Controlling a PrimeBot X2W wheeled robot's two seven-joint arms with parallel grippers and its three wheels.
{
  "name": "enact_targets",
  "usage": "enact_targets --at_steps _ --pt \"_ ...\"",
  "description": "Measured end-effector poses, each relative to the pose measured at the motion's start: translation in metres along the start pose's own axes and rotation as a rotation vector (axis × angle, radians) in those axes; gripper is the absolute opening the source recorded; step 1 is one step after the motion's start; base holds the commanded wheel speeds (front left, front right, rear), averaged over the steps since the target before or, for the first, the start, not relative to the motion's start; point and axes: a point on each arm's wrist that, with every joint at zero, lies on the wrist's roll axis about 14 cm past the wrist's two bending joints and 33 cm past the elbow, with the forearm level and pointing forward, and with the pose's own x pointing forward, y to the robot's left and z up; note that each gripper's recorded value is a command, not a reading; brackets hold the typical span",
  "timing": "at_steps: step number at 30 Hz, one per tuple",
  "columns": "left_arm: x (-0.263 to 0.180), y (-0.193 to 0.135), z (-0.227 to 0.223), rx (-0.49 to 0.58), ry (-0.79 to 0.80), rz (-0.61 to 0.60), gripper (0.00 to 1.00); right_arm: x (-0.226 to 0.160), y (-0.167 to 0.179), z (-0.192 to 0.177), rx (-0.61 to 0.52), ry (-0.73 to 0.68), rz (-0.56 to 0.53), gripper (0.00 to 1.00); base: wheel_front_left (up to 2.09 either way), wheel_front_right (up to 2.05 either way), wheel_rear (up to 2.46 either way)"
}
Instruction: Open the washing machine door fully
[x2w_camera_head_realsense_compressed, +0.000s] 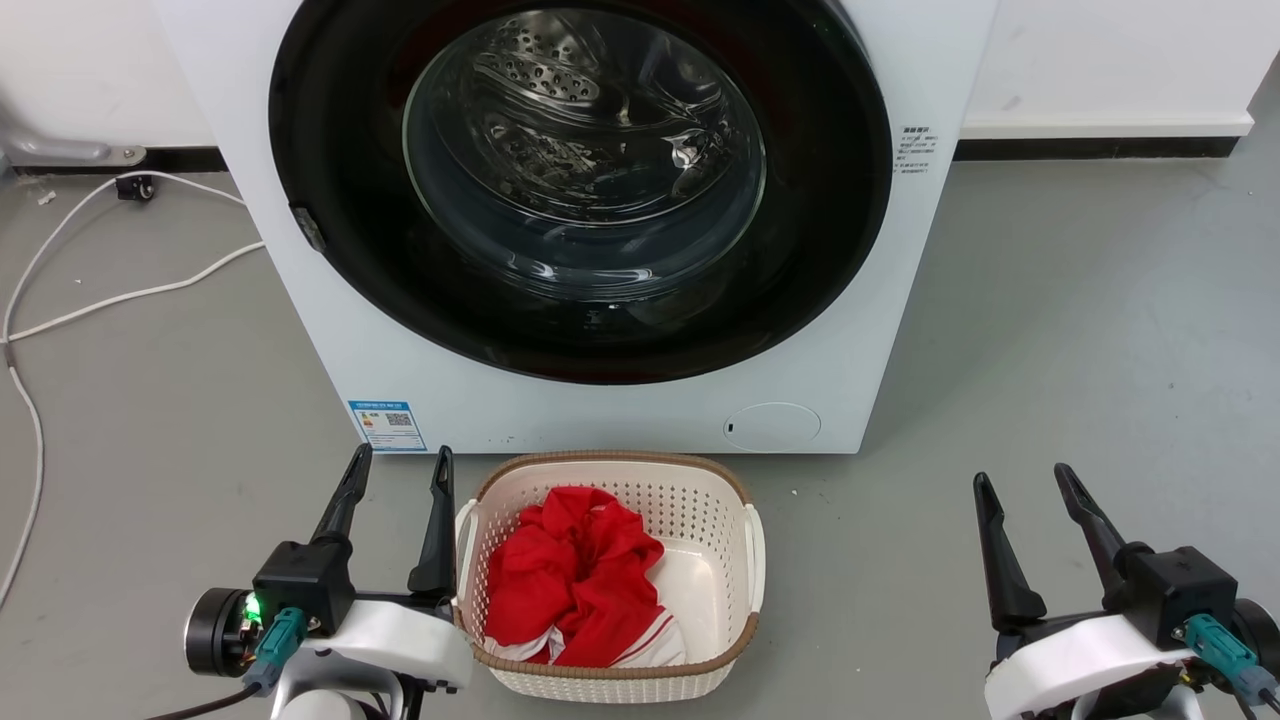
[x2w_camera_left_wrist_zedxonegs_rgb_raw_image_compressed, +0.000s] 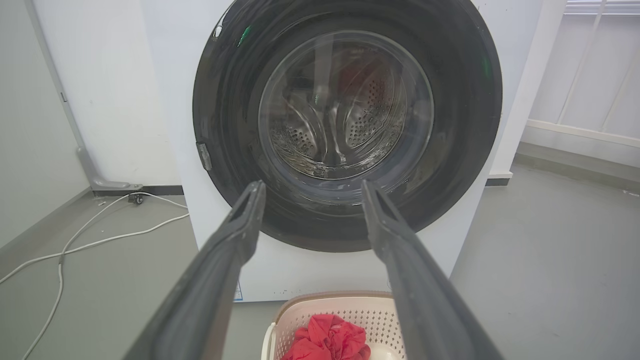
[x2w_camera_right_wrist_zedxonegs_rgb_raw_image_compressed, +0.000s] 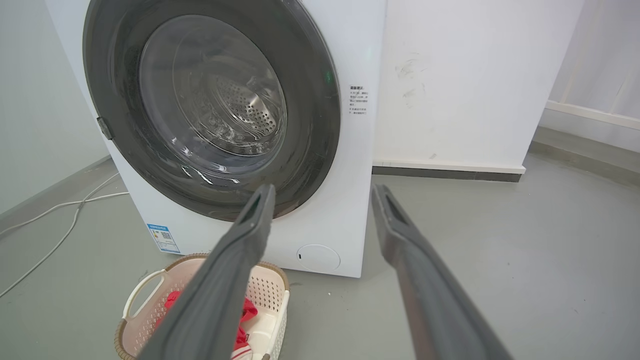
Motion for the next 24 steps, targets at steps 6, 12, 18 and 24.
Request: enact_targets --at_steps 6,12,18,24 --pt "0.0006 -0.0001 -0.0009 -0.001 0.002 0.000 1.00 0.0000 -0.0007 -0.0005 0.003 0.001 -0.002 1.00 0.00 0.00 0.00" --pt "0.0013 -0.0004 -0.0004 -0.003 0.001 0.001 1.00 -0.0009 -0.0026 -0.0019 0.078 -0.001 -0.014 0.00 0.00 0.00 0.00" --pt "0.0018 -0.0003 -0.0008 -0.010 0.001 0.006 1.00 -0.0007 -0.0060 -0.0032 0.309 -0.031 -0.045 0.00 0.00 0.00 0.00" --pt "0.0024 -0.0001 -0.0013 -0.018 0.002 0.008 1.00 0.0002 -0.0062 -0.0080 0.543 -0.056 -0.075 0.00 0.00 0.00 0.00"
